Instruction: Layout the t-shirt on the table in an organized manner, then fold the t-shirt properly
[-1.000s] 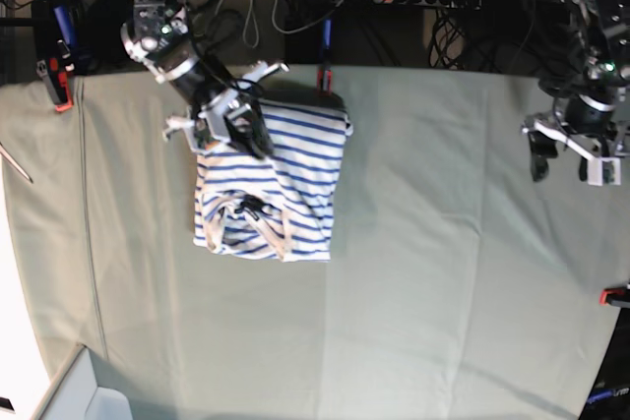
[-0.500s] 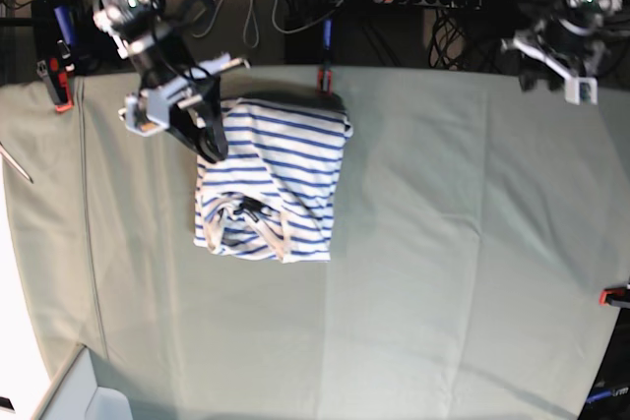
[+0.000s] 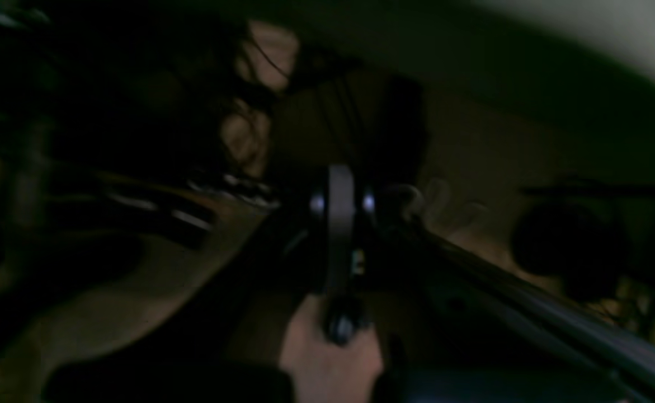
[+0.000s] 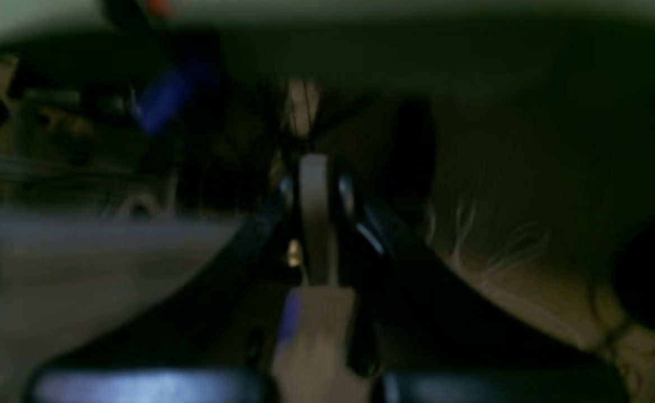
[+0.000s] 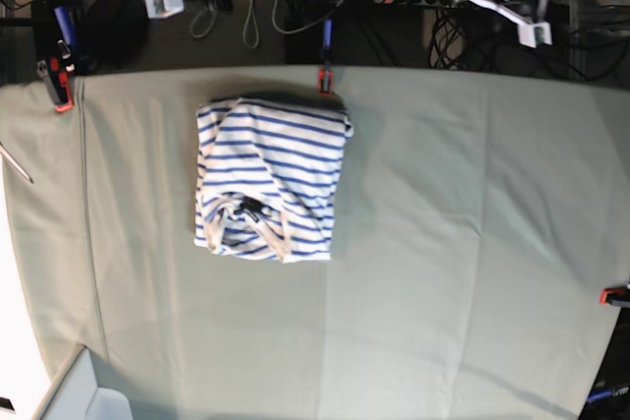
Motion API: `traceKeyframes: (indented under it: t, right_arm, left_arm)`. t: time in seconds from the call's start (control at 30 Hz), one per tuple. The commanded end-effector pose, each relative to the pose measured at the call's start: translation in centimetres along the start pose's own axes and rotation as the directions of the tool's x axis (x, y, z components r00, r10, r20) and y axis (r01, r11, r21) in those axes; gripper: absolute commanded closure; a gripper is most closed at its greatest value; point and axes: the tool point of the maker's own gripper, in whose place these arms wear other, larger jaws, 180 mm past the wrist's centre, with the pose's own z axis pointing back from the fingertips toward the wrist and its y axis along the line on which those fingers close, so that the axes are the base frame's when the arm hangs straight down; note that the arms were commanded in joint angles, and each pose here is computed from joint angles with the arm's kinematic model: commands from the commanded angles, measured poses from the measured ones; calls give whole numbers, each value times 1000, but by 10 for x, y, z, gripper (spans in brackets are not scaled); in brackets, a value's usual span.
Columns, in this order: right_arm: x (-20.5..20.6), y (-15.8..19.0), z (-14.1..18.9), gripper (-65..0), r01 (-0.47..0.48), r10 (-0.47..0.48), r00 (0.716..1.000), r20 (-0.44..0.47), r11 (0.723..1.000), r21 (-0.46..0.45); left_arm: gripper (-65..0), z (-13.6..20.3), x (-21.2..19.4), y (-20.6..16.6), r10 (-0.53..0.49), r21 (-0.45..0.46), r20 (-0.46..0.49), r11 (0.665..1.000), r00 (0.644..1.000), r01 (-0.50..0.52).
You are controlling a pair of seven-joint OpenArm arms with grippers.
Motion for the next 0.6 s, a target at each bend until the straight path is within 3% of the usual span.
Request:
traceKeyframes:
  t: [0.0, 0.13, 0.23, 0.27, 0.33, 0.47, 0.57]
  right_arm:
    - [-2, -1, -5, 0, 20, -20, 1000, 14, 1000, 17]
    - [-45, -20, -29, 0, 104, -102, 990, -100, 994, 16]
    - [-61, -39, -38, 0, 175, -178, 979, -99, 984, -43]
    - [-64, -54, -41, 0, 174, -184, 979, -86, 978, -113]
    - [-79, -78, -39, 0, 157, -185, 977, -103, 960, -231]
    - [-102, -111, -40, 0, 72, -164, 966, -198, 913, -401]
    - [-110, -139, -28, 0, -68, -102, 952, -288, 847, -527]
  left_arm:
    - [0, -6, -5, 1, -6, -8, -17, 1000, 1000, 6]
    - [0, -43, -60, -5, -34, -52, -221, 998, 975, 23]
    - [0, -66, -91, -6, -19, -67, -311, 998, 950, -2]
    - [0, -73, -96, -10, -10, -74, -312, 997, 950, -14]
    - [0, -81, -111, -14, -5, -84, -314, 996, 950, -22]
    - [0, -88, -125, -30, -89, -133, -346, 990, 934, 45]
    - [0, -88, -139, -55, -172, -204, -413, 974, 894, 93]
